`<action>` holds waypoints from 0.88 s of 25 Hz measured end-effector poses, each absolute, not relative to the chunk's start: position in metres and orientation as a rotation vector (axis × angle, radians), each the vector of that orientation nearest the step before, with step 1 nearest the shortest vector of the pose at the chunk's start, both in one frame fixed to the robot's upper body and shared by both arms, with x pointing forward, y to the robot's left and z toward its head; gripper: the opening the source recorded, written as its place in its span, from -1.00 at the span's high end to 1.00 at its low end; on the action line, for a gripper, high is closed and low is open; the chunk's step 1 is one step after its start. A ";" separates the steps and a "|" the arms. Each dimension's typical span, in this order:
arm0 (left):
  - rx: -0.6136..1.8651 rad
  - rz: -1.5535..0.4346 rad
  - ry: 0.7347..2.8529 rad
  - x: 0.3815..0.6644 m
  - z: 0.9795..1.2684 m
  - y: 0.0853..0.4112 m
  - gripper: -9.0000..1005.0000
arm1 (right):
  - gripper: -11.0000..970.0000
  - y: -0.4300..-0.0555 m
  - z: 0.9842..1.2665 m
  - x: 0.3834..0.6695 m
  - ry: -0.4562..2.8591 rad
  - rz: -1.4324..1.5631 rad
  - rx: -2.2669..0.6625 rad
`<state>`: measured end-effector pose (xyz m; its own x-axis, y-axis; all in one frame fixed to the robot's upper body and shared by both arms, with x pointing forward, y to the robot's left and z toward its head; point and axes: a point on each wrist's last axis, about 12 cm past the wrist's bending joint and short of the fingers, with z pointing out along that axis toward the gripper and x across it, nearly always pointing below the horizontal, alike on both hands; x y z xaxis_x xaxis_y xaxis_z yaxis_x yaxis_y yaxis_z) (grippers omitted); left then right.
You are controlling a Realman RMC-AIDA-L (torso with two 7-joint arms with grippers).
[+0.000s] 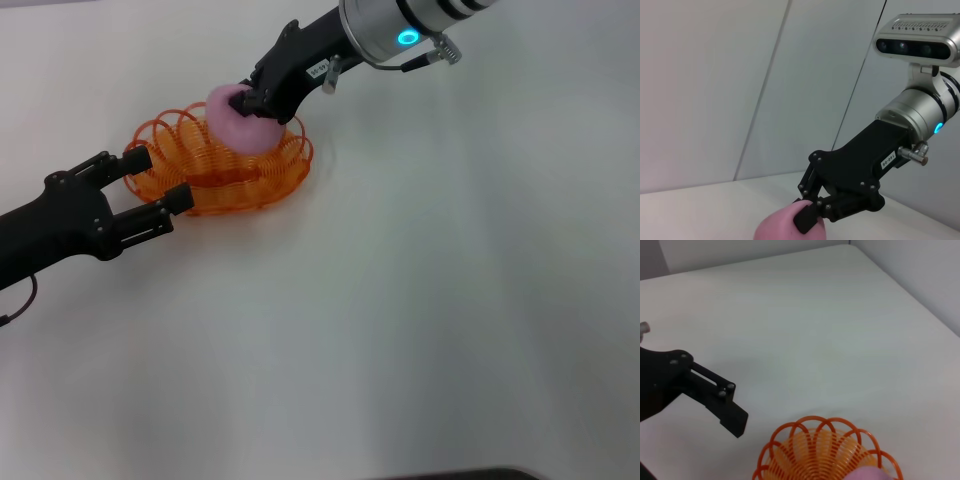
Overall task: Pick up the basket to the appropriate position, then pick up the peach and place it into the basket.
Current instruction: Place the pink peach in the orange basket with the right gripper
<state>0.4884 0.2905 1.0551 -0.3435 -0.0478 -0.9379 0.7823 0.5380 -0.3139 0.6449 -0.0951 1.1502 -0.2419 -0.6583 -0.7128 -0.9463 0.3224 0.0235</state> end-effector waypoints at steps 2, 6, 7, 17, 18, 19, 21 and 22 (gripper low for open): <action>0.623 -0.978 1.714 0.489 1.055 0.290 -0.68 | 0.82 -0.093 1.150 0.644 1.992 0.622 -1.418; 0.628 -0.986 1.717 0.490 1.055 0.288 -0.68 | 0.82 -0.087 1.147 0.640 1.984 0.637 -1.453; 0.627 -0.988 1.717 0.490 1.055 0.288 -0.68 | 0.76 -0.085 1.147 0.639 1.977 0.645 -1.459; 0.625 -0.994 1.718 0.489 1.054 0.287 -0.68 | 0.03 -0.083 1.146 0.637 1.962 0.652 -1.462; 0.625 -0.994 1.719 0.488 1.054 0.287 -0.68 | -0.04 -0.083 1.146 0.638 1.962 0.651 -1.461; 0.625 -0.994 1.719 0.488 1.054 0.287 -0.68 | -0.10 -0.083 1.146 0.638 1.961 0.649 -1.459; 0.624 -0.995 1.719 0.488 1.054 0.287 -0.68 | -0.24 -0.084 1.147 0.638 1.960 0.645 -1.456; 0.623 -0.996 1.720 0.488 1.054 0.287 -0.68 | -0.30 -0.084 1.147 0.639 1.960 0.643 -1.451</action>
